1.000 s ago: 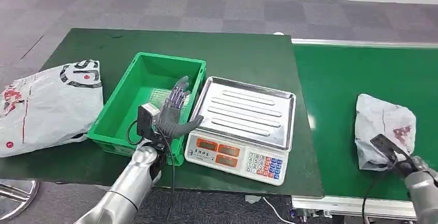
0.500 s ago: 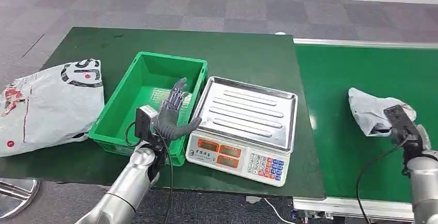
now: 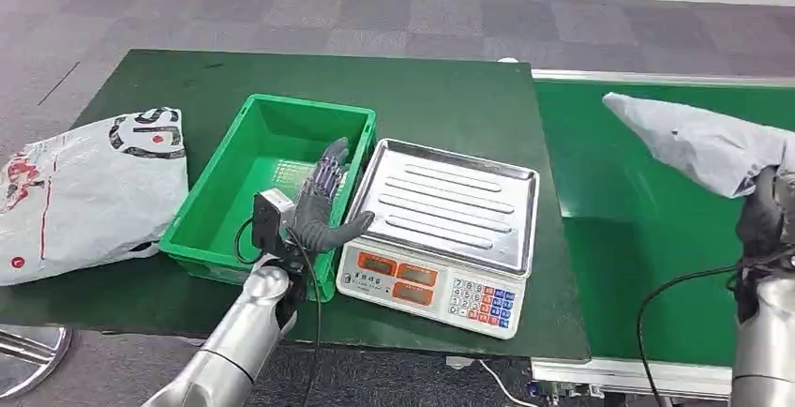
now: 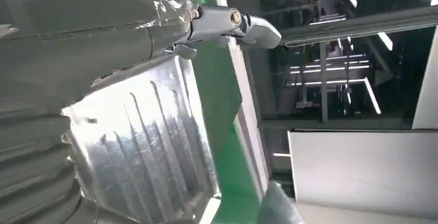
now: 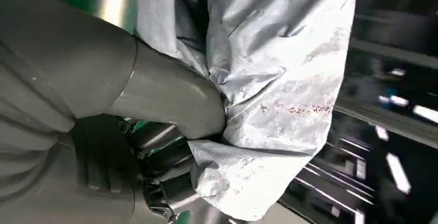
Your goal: Moved the parcel from conveyor to table for the left to box.
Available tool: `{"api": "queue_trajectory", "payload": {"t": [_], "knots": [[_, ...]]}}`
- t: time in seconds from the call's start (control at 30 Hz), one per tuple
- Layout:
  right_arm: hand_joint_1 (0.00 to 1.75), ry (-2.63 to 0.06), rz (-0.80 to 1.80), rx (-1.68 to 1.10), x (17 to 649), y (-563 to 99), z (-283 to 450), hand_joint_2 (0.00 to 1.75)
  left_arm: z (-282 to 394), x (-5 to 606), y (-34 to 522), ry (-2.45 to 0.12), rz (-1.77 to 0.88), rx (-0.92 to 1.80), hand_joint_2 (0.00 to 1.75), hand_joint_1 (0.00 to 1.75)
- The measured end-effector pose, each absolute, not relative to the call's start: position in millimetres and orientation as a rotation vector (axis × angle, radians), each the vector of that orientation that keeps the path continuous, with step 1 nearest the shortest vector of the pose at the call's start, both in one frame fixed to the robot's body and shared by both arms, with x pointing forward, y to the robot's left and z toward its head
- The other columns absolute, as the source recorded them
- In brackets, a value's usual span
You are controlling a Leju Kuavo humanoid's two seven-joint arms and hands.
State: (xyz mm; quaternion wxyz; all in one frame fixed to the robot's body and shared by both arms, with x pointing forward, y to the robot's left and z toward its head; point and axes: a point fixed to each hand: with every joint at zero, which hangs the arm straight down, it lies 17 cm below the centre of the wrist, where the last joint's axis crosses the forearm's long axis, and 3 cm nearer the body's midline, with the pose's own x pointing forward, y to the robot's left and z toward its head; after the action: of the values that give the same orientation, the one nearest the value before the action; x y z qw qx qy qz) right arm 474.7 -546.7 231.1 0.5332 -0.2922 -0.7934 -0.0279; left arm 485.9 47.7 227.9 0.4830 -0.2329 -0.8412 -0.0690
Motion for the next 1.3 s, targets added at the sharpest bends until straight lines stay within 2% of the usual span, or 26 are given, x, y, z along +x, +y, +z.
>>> {"api": "queue_trajectory", "payload": {"t": [0.13, 0.23, 0.4, 0.57, 0.67, 0.9, 1.17, 1.2, 1.23, 1.3], "knots": [[1.75, -2.010, -0.004, -0.687, 483, -502, 261, 1.75, 237, 490, 52, -2.087, -0.137, -0.496, 1.75, 0.00], [1.75, -2.033, 0.106, -0.550, 511, -432, 265, 1.75, 255, 494, 68, -2.157, -0.077, -0.380, 1.75, 0.00], [1.75, -1.958, 0.390, -0.253, 537, -283, 232, 1.75, 279, 492, 82, -2.220, -0.001, -0.329, 1.75, 0.00], [1.75, -1.911, 0.510, -0.143, 538, -229, 214, 1.75, 283, 490, 85, -2.230, 0.018, -0.333, 1.75, 0.00], [1.75, -1.756, 0.673, 0.038, 525, -178, 170, 1.75, 283, 490, 86, -2.230, 0.023, -0.327, 1.75, 0.00], [1.75, -1.464, 0.883, 0.284, 479, -123, 84, 1.75, 280, 491, 85, -2.215, 0.032, -0.353, 1.75, 0.00], [1.75, -1.349, 0.987, 0.292, 474, -122, 64, 1.75, 275, 491, 84, -2.204, 0.026, -0.361, 1.75, 0.00], [0.05, -1.345, 0.990, 0.290, 475, -123, 64, 1.75, 275, 491, 84, -2.203, 0.026, -0.362, 1.75, 0.00], [0.00, -1.336, 1.000, 0.284, 475, -124, 62, 1.75, 275, 491, 84, -2.202, 0.024, -0.362, 1.75, 0.00], [0.00, -1.334, 1.004, 0.248, 481, -131, 63, 1.75, 274, 492, 86, -2.200, 0.030, -0.356, 1.75, 0.00]]}}
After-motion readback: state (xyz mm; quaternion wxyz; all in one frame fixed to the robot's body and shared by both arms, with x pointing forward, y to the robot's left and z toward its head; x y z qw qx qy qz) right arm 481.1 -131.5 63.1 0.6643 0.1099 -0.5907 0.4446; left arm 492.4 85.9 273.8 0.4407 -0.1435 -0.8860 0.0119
